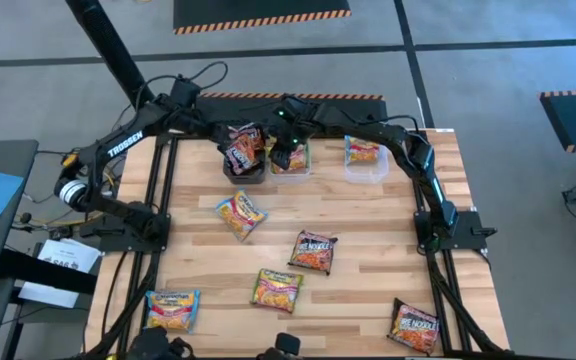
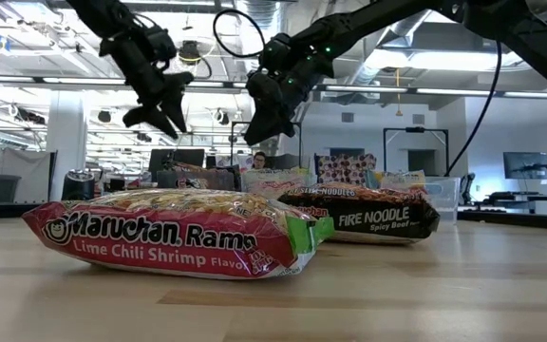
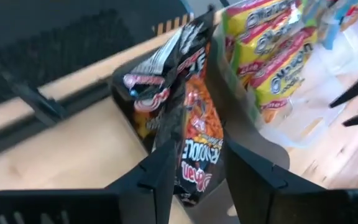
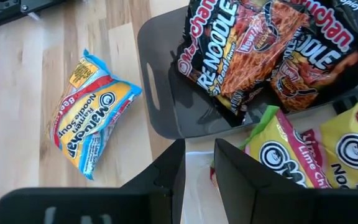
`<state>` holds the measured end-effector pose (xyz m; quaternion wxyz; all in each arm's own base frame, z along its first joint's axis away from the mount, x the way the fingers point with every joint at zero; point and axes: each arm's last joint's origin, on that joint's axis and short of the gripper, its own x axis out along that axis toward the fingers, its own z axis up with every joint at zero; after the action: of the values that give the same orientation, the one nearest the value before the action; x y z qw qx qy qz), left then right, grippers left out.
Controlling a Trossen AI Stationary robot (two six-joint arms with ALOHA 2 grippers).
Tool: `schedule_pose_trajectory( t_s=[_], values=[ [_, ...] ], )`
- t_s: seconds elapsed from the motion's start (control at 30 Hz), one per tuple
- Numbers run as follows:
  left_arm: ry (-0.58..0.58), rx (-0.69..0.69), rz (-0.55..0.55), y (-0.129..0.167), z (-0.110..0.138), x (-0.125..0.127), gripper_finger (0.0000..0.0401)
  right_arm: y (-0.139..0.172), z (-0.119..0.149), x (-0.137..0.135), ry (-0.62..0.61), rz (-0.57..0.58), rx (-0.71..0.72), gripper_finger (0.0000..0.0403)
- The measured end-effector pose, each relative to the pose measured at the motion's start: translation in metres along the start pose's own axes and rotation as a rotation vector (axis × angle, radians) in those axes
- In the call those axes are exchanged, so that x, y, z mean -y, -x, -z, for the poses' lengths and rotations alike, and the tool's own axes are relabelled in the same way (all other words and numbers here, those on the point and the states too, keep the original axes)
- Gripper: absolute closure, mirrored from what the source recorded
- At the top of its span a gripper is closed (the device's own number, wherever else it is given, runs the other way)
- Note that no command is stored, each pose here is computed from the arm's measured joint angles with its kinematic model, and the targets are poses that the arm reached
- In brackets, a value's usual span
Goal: Sort Maruchan noodles
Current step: Adjust the black noodle pack in the black bin
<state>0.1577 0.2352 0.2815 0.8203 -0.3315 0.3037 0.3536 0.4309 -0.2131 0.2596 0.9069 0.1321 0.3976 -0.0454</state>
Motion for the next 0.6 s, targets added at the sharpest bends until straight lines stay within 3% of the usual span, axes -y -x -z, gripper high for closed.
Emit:
schedule_pose_trajectory(
  t_s=[0.27,0.6],
  values=[
    [0.043,-0.129,0.005,-0.025,0.007,-0.008,0.0282,0.000,0.000,0.000,0.000,0.000,0.000,0.0291],
    [0.044,-0.119,-0.110,-0.029,0.007,-0.014,0.0282,0.000,0.000,-0.001,0.000,-0.001,-0.001,0.0291]
  ],
)
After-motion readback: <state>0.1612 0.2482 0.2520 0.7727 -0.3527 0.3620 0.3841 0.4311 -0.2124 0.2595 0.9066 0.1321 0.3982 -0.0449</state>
